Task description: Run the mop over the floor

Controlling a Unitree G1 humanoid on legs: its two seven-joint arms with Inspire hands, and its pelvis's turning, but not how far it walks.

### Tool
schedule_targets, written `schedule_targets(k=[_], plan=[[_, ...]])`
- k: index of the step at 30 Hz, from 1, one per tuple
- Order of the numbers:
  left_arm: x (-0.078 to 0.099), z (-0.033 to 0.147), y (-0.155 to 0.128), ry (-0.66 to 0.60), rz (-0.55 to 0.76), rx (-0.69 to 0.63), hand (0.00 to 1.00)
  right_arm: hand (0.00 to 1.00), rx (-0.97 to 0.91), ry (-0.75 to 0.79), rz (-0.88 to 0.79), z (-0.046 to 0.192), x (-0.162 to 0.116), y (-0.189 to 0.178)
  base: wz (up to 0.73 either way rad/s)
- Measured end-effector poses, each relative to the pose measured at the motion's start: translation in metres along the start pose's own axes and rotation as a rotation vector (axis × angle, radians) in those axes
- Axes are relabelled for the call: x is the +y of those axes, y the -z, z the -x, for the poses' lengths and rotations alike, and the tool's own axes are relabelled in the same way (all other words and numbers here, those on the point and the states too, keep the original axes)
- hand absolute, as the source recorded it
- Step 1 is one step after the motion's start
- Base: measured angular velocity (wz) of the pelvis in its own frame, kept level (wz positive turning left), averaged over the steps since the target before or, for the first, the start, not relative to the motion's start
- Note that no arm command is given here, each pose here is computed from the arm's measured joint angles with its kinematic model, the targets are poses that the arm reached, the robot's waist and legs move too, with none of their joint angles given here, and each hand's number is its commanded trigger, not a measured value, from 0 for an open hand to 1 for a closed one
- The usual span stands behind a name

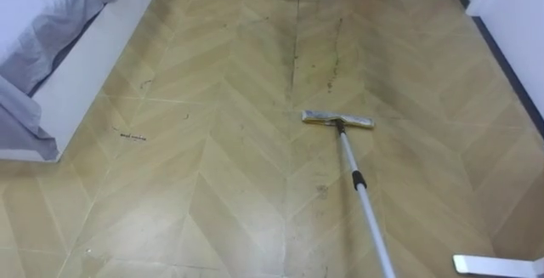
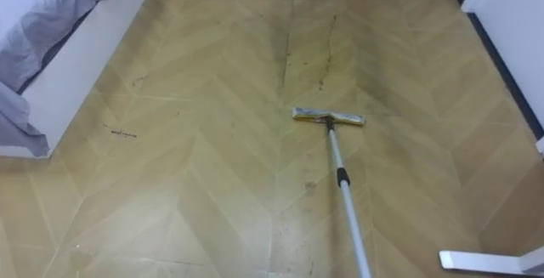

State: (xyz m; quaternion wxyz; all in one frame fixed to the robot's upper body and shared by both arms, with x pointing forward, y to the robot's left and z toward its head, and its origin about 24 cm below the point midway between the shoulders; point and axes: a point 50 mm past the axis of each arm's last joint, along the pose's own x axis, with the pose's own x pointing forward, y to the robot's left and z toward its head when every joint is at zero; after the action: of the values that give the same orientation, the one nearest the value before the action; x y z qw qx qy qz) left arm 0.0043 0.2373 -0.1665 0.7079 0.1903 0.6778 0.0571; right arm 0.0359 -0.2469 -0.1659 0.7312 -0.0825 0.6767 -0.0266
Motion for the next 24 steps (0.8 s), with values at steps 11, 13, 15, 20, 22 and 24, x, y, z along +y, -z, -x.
schedule_targets(k=[11,13,15,20,22,24], plan=[[0.000,-0.002,-0.023,0.020,-0.027,-0.027,0.00,1.00,-0.041,0.023,-0.013,0.000,-0.003,-0.009,0.01],[0.002,-0.003,-0.034,0.013,-0.029,-0.051,0.00,1.00,-0.043,0.026,-0.017,0.000,-0.005,-0.013,0.00],[0.003,-0.003,-0.044,0.005,-0.028,-0.080,0.00,1.00,-0.053,0.037,-0.020,0.000,-0.006,-0.016,0.02],[0.007,-0.001,-0.062,-0.033,-0.034,-0.137,0.00,1.00,-0.076,0.069,-0.029,0.000,-0.010,-0.023,-0.01],[0.007,-0.002,-0.061,-0.049,-0.036,-0.126,0.00,1.00,-0.051,0.098,-0.016,0.000,-0.012,-0.018,0.00],[0.006,-0.002,-0.058,-0.052,-0.037,-0.114,0.00,1.00,0.003,0.127,-0.016,-0.001,-0.014,-0.006,0.07]])
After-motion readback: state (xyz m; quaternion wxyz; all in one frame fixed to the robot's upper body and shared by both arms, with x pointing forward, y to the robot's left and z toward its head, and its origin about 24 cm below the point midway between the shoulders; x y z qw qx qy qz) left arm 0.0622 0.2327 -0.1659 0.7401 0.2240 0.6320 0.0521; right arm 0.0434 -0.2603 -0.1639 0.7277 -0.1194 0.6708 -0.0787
